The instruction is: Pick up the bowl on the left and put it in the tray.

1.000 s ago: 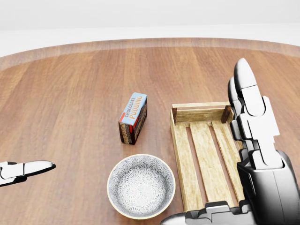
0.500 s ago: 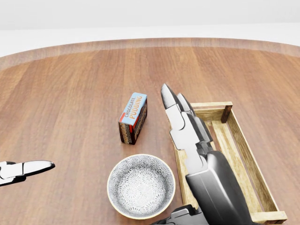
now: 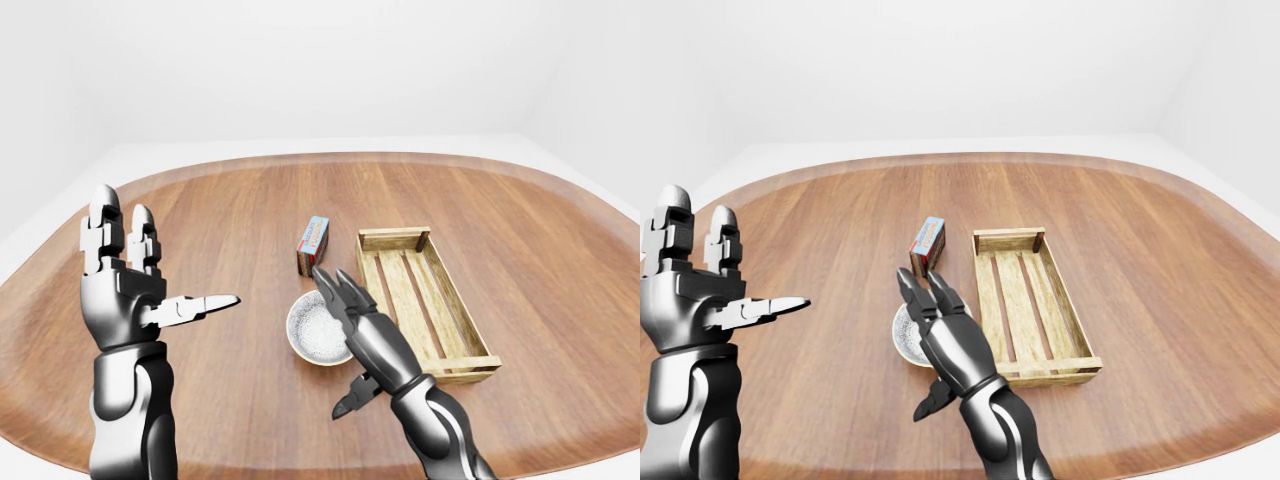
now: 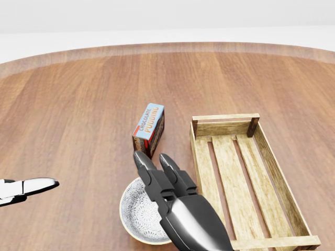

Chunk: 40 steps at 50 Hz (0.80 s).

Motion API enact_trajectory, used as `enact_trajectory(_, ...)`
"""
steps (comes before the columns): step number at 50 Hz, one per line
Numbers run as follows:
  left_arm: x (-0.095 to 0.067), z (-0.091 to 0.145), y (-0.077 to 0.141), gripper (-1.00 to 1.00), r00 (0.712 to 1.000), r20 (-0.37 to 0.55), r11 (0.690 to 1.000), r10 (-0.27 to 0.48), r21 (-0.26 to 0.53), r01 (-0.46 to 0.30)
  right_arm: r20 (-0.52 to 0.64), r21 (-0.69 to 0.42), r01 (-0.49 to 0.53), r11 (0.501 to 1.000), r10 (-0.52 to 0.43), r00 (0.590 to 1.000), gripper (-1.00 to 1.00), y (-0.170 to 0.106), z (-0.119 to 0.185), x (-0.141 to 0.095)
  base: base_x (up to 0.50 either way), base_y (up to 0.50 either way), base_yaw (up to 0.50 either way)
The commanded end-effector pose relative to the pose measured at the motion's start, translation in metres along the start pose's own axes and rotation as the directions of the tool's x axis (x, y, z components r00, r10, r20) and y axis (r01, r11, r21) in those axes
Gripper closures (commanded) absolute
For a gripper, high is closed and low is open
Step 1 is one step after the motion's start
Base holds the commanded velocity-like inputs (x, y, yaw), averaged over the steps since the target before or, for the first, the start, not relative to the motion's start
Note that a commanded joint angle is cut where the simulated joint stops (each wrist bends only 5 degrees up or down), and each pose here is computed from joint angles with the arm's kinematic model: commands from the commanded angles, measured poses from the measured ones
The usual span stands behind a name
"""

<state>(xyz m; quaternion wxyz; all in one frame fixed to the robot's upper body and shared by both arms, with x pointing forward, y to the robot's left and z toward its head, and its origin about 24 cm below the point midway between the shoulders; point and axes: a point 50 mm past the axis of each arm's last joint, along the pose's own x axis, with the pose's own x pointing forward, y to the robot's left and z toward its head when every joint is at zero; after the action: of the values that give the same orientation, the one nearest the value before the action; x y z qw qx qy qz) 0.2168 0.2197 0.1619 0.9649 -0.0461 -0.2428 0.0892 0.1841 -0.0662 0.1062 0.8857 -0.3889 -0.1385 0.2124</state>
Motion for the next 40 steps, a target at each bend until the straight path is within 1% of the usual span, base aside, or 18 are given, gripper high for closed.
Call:
enact_trajectory(1,0.000,-0.001,0.001,-1.00,1.000,-0.004,1.000,0.004,-0.001,-0.004,-0.046,-0.043,-0.086,0.995,0.084,0.995,-0.99,0.016,-0.007,0.004,0.00,0.00,0.00)
enact_trajectory(3,0.001,0.001,0.001,-1.00,1.000,0.005,1.000,0.004,-0.002,-0.004,-0.049,-0.043,-0.086,0.995,0.084,0.995,-0.99,0.017,-0.008,0.005,0.00,0.00,0.00)
enact_trajectory(5,0.000,0.000,0.001,-1.00,1.000,-0.001,1.000,0.003,-0.001,-0.003,-0.066,-0.035,-0.111,0.993,0.109,0.992,-0.99,0.025,-0.012,0.005,0.00,0.00,0.00)
enact_trajectory(8,0.000,0.000,0.001,-1.00,1.000,-0.003,1.000,0.004,-0.002,-0.004,-0.078,-0.033,-0.124,0.992,0.121,0.990,-0.99,0.029,-0.014,0.005,0.00,0.00,0.00)
enact_trajectory(10,0.000,-0.001,0.001,-1.00,1.000,-0.006,1.000,0.004,-0.002,-0.004,-0.087,-0.029,-0.124,0.992,0.122,0.989,-0.99,0.030,-0.016,0.005,0.00,0.00,0.00)
enact_trajectory(11,0.001,0.005,0.001,-1.00,1.000,0.020,1.000,0.004,-0.005,-0.004,-0.090,-0.028,-0.126,0.992,0.123,0.988,-0.99,0.030,-0.017,0.005,0.00,0.00,0.00)
enact_trajectory(12,0.000,0.001,0.001,-1.00,1.000,0.003,1.000,0.003,-0.003,-0.003,-0.093,-0.028,-0.127,0.991,0.124,0.988,-0.99,0.030,-0.018,0.005,0.00,0.00,0.00)
enact_trajectory(15,-0.001,-0.001,0.000,-1.00,1.000,-0.005,1.000,0.002,-0.003,-0.002,-0.095,-0.033,-0.128,0.991,0.124,0.988,-0.99,0.029,-0.018,0.004,0.00,0.00,0.00)
enact_trajectory(21,0.000,0.000,0.001,-1.00,1.000,-0.001,1.000,0.002,-0.003,-0.002,-0.113,-0.043,-0.139,0.989,0.134,0.985,-0.99,0.032,-0.023,0.006,0.00,0.00,0.00)
enact_trajectory(22,0.001,0.004,0.000,-1.00,1.000,0.020,1.000,0.003,-0.004,-0.003,-0.115,-0.042,-0.141,0.989,0.135,0.984,-0.99,0.032,-0.023,0.006,0.00,0.00,0.00)
enact_trajectory(26,0.000,0.000,0.001,-1.00,1.000,0.001,1.000,0.005,-0.003,-0.005,-0.132,-0.035,-0.147,0.989,0.141,0.981,-0.99,0.035,-0.027,0.007,0.00,0.00,0.00)
enact_trajectory(28,0.000,0.003,0.001,-1.00,1.000,0.014,1.000,0.005,-0.003,-0.005,-0.142,-0.030,-0.153,0.988,0.147,0.979,-0.99,0.036,-0.030,0.007,0.00,0.00,0.00)
enact_trajectory(34,-0.001,0.000,0.001,-1.00,1.000,0.000,1.000,0.005,-0.003,-0.005,-0.157,-0.038,-0.169,0.985,0.161,0.974,-0.99,0.036,-0.033,0.008,0.00,0.00,0.00)
enact_trajectory(35,-0.001,0.001,0.001,-1.00,1.000,0.002,1.000,0.005,-0.003,-0.005,-0.162,-0.040,-0.174,0.984,0.166,0.973,-1.00,0.037,-0.034,0.008,0.00,0.00,0.00)
enact_trajectory(36,0.001,0.007,0.001,-1.00,0.999,0.033,1.000,0.006,-0.006,-0.005,-0.166,-0.037,-0.177,0.984,0.168,0.972,-0.99,0.037,-0.036,0.008,0.00,0.00,0.00)
enact_trajectory(37,0.000,0.004,0.001,-1.00,1.000,0.017,1.000,0.005,-0.004,-0.005,-0.173,-0.039,-0.181,0.983,0.172,0.970,-0.99,0.037,-0.037,0.008,0.00,0.00,0.00)
enact_trajectory(40,0.002,0.009,0.000,-1.00,0.999,0.043,1.000,0.005,-0.006,-0.005,-0.184,-0.039,-0.190,0.981,0.180,0.966,-0.99,0.038,-0.040,0.007,0.00,0.00,0.00)
